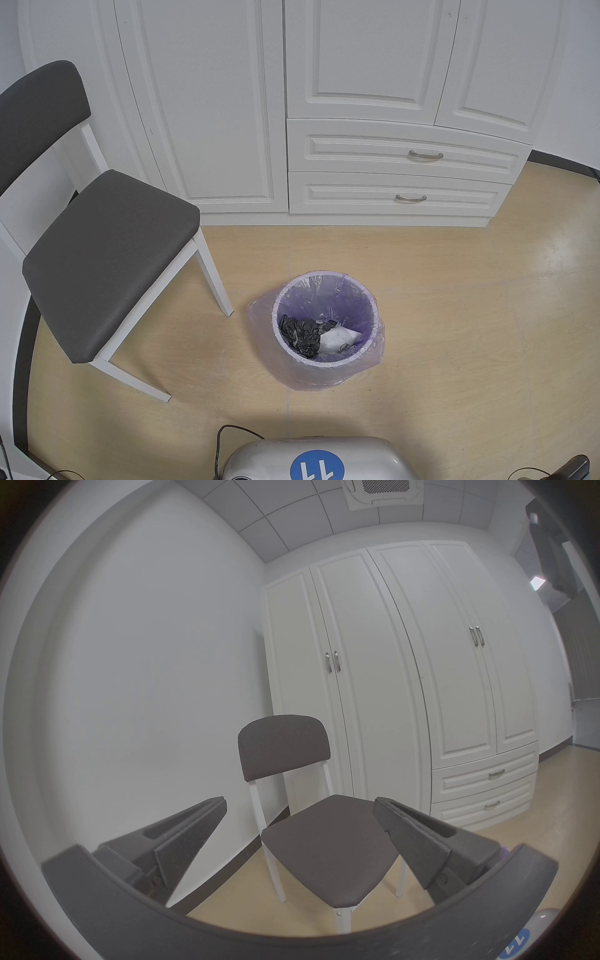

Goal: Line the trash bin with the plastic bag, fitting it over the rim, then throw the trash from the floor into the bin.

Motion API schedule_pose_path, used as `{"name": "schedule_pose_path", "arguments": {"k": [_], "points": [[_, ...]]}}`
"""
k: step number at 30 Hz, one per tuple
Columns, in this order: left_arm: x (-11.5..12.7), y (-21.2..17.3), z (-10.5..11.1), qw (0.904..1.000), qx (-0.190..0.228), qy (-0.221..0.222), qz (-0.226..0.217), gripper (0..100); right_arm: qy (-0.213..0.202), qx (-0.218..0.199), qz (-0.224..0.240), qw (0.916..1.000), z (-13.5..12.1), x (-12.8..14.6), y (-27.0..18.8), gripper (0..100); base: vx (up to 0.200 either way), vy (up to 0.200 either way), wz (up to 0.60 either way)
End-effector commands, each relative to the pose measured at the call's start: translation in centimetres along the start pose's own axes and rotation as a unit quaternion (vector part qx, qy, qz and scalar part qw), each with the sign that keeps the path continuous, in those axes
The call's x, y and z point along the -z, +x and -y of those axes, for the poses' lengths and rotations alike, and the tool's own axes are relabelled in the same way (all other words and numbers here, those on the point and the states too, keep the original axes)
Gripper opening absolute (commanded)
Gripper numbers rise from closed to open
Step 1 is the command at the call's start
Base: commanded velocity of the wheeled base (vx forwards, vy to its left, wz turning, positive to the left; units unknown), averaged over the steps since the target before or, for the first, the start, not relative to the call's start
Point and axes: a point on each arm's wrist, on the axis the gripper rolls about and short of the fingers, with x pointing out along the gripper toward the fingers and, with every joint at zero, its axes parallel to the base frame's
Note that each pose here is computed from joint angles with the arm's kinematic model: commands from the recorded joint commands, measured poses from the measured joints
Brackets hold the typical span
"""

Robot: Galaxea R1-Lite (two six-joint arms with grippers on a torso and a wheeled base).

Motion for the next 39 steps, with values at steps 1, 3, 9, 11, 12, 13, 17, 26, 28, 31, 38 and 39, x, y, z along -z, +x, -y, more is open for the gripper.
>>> {"name": "schedule_pose_path", "arguments": {"k": [1,3,9,11,12,13,17,26,28,31,38,39], "points": [[-0.2,-0.3,-0.1,0.9998,-0.003,-0.009,0.018,100,-0.021,-0.002,0.014,0.9997,-0.1,-0.2,-0.3,100,0.0,0.0,0.0],[-0.4,-0.3,-0.2,0.9994,-0.005,-0.015,0.031,100,-0.043,0.0,0.015,0.999,-0.1,-0.3,-0.3,100,0.0,0.0,0.0],[0.3,-0.2,0.0,0.9981,-0.002,-0.024,0.057,100,-0.073,0.052,0.055,0.9944,0.0,-1.0,-0.4,100,0.0,0.0,0.0],[1.1,-0.2,0.2,0.9984,0.006,-0.021,0.051,100,-0.088,0.07,0.074,0.991,0.1,-1.2,-0.4,100,0.0,0.0,0.0],[1.3,-0.2,0.2,0.9985,0.009,-0.02,0.05,100,-0.09,0.072,0.075,0.9904,0.1,-1.2,-0.4,100,0.0,0.0,0.0],[2.1,-0.2,0.4,0.9989,0.031,-0.015,0.033,100,-0.108,0.078,0.087,0.9873,0.1,-1.3,-0.5,100,0.0,0.0,0.0],[2.7,-0.2,0.6,0.9976,0.056,-0.039,0.006,100,-0.135,0.089,0.115,0.98,0.2,-1.3,-0.7,100,0.0,0.0,0.0],[5.1,-0.4,0.9,0.9921,0.064,-0.021,-0.106,100,-0.151,0.093,0.133,0.9751,0.2,-1.1,-0.9,100,0.0,0.0,0.0],[5.7,-0.6,0.9,0.9884,0.067,-0.011,-0.136,100,-0.15,0.096,0.133,0.975,0.2,-1.1,-0.9,100,0.0,0.0,0.0],[6.2,-0.7,1.0,0.984,0.073,-0.004,-0.162,100,-0.146,0.114,0.133,0.9736,0.3,-1.0,-0.9,100,0.0,0.0,0.0],[6.2,-0.8,1.2,0.979,0.121,-0.027,-0.162,100,-0.146,0.126,0.128,0.9729,0.4,-0.9,-0.9,100,0.0,0.0,0.0],[6.2,-0.8,1.2,0.9778,0.129,-0.029,-0.163,100,-0.146,0.126,0.128,0.9729,0.4,-0.9,-0.9,100,0.0,0.0,0.0]]}}
